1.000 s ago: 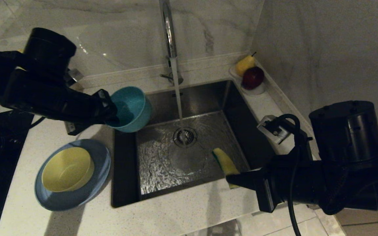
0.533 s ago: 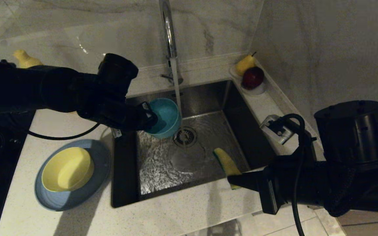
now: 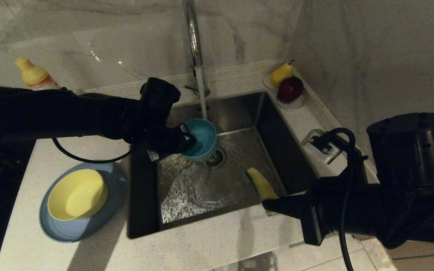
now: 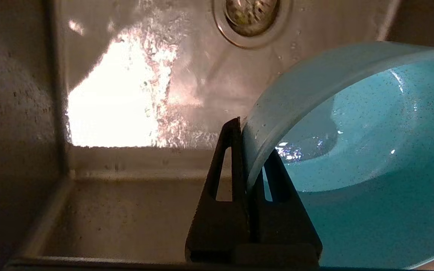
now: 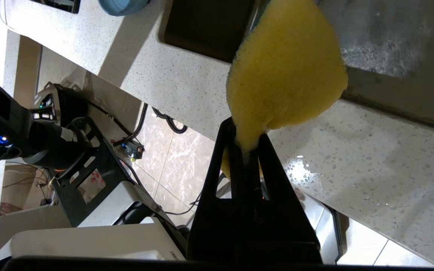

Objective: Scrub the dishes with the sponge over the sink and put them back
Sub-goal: Wash the bowl

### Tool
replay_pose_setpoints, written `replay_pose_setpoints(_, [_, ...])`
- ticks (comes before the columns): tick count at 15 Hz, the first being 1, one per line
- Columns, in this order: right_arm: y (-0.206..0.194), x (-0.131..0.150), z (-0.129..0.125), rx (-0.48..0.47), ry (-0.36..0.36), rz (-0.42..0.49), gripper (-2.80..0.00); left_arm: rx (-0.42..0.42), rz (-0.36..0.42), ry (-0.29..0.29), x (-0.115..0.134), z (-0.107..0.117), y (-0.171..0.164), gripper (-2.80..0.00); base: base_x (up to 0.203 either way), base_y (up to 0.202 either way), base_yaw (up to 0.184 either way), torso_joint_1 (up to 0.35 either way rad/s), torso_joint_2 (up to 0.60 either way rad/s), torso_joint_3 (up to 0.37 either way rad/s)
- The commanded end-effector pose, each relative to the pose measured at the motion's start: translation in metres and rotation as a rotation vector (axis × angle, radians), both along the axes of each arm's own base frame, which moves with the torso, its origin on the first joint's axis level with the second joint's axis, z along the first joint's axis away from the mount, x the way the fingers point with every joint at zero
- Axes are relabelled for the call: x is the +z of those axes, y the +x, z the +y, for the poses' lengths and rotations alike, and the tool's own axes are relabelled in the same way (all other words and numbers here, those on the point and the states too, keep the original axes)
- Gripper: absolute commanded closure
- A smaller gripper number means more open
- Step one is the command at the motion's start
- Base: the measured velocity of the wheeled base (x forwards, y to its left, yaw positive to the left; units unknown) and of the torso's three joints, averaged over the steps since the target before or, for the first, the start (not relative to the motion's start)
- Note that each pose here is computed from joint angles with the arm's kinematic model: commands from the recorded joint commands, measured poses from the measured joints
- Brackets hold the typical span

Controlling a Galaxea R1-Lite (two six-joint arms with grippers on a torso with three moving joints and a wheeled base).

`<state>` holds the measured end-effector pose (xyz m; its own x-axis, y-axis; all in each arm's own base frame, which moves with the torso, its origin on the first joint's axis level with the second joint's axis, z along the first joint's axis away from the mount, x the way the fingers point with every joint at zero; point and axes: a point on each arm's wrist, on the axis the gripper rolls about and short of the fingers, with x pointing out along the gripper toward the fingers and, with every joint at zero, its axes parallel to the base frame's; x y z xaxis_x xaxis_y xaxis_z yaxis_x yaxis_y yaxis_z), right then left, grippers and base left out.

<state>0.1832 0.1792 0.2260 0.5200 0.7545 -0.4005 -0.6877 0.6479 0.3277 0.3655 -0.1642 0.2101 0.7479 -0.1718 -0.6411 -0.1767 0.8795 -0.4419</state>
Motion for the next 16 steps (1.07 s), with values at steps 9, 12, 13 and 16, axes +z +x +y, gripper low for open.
replay_pose_setpoints(9, [0.004,-0.006,-0.008,-0.029,-0.01,0.017,0.0,0.038,-0.015,0.008,-0.023,-0.016,0.024,0.0,0.0,0.0,0.0,0.0,0.0,0.0])
replay_pose_setpoints(12, [0.005,-0.009,-0.008,-0.03,-0.017,0.024,0.0,0.037,-0.01,0.012,-0.02,-0.015,0.018,0.0,0.0,0.0,0.0,0.0,0.0,0.0])
replay_pose_setpoints(13, [0.004,-0.01,-0.008,-0.03,-0.021,0.028,0.0,0.039,-0.011,0.012,-0.019,-0.014,0.017,0.0,0.0,0.0,0.0,0.0,0.0,0.0])
replay_pose_setpoints(16, [0.001,-0.009,-0.013,-0.033,-0.019,0.026,0.0,0.039,-0.006,0.011,-0.016,-0.011,0.01,0.0,0.0,0.0,0.0,0.0,0.0,0.0])
